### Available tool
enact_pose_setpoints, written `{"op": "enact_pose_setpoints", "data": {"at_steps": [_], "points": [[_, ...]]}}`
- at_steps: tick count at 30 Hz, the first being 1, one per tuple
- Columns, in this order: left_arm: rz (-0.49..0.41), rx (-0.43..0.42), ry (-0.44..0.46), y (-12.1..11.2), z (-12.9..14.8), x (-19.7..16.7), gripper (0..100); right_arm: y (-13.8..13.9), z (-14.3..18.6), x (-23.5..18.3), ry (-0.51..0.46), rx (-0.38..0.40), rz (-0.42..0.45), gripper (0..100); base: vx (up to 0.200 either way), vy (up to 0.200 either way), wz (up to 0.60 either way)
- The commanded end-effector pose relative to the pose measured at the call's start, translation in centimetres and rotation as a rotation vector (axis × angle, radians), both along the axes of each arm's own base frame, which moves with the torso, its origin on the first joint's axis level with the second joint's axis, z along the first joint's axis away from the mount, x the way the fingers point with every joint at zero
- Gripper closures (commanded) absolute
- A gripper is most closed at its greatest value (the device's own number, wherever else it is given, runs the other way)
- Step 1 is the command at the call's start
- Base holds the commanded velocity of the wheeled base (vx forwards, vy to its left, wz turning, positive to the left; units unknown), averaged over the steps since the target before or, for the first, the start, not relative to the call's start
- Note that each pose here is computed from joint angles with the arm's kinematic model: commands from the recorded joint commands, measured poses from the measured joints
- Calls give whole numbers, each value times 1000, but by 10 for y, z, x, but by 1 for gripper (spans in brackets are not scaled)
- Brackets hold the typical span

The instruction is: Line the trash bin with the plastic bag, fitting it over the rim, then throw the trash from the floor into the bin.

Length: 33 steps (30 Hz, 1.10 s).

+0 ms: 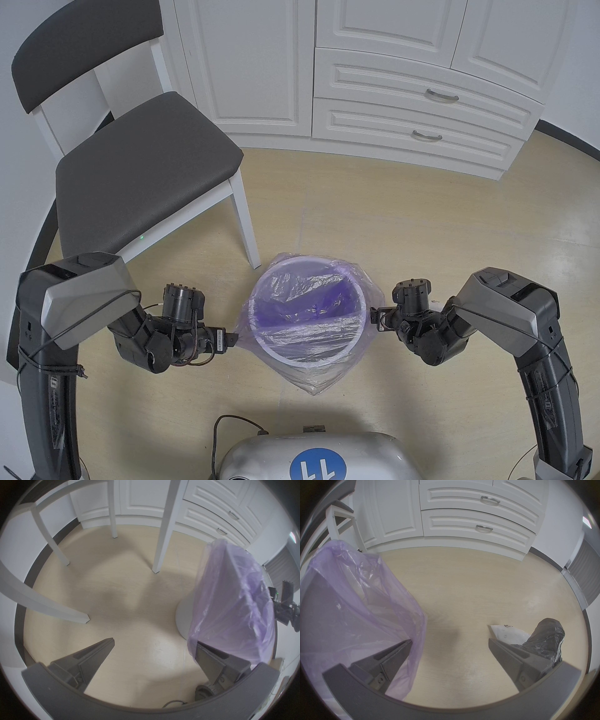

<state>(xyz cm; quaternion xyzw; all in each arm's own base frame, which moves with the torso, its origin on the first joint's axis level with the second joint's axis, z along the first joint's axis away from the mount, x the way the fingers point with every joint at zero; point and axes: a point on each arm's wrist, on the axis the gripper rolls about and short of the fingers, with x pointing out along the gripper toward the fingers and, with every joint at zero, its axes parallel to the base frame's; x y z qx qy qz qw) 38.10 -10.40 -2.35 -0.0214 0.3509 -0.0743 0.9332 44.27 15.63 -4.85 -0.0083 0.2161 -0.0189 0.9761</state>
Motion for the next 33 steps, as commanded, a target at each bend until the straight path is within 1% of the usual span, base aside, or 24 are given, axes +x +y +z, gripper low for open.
{"op": "enact_pose_setpoints", "data": {"at_steps": [1, 2, 4, 7, 8, 10, 16, 18, 20, 21, 22, 24, 26, 28, 30, 33], "points": [[18, 10, 38, -4, -26, 6, 0, 2, -5, 0, 4, -1, 4, 0, 0, 0, 0], [46, 33, 33, -7, -35, 11, 0, 2, -10, 1, 10, -2, 2, 0, 0, 0, 0], [66, 42, 23, -7, -38, 15, 0, 2, -13, 3, 9, 2, -4, 0, 0, 0, 0], [87, 32, 11, -8, -38, 19, 0, 2, -17, 5, 7, 1, -9, 0, 0, 0, 0], [109, 13, -2, -9, -37, 24, 0, 3, -19, 9, -2, 7, -15, 0, 0, 0, 0], [133, 3, -18, -10, -35, 28, 0, 3, -21, 11, -4, 12, -21, 0, 0, 0, 0], [149, -7, -37, -10, -27, 29, 0, 4, -20, 12, -10, 26, -25, 0, 0, 0, 0], [148, -14, -54, -8, -15, 28, 0, 3, -10, 10, -21, 30, -26, 0, 0, 0, 0], [141, -20, -62, -3, 0, 21, 0, 1, 13, 5, -44, 38, -26, 0, 0, 0, 0], [141, -20, -62, -3, 0, 21, 0, 1, 13, 5, -44, 38, -26, 0, 0, 0, 0], [108, -41, -64, 4, 17, 10, 0, -3, 37, -6, -45, 38, -15, 0, 0, 0, 0], [41, -63, -68, 14, 37, -4, 0, -6, 59, -22, -43, 32, 0, 0, 0, 0, 0], [-19, -68, -77, 26, 53, -17, 0, -10, 76, -35, -47, 16, 35, 0, 0, 0, 0], [-68, -61, -89, 36, 65, -28, 0, -13, 91, -48, -58, -5, 79, 0, 0, 0, 0], [-101, -60, -104, 43, 75, -36, 0, -15, 103, -58, -71, -14, 100, 0, 0, 0, 0], [-118, -68, -120, 43, 83, -42, 0, -10, 110, -67, -96, -8, 120, 0, 0, 0, 0]]}}
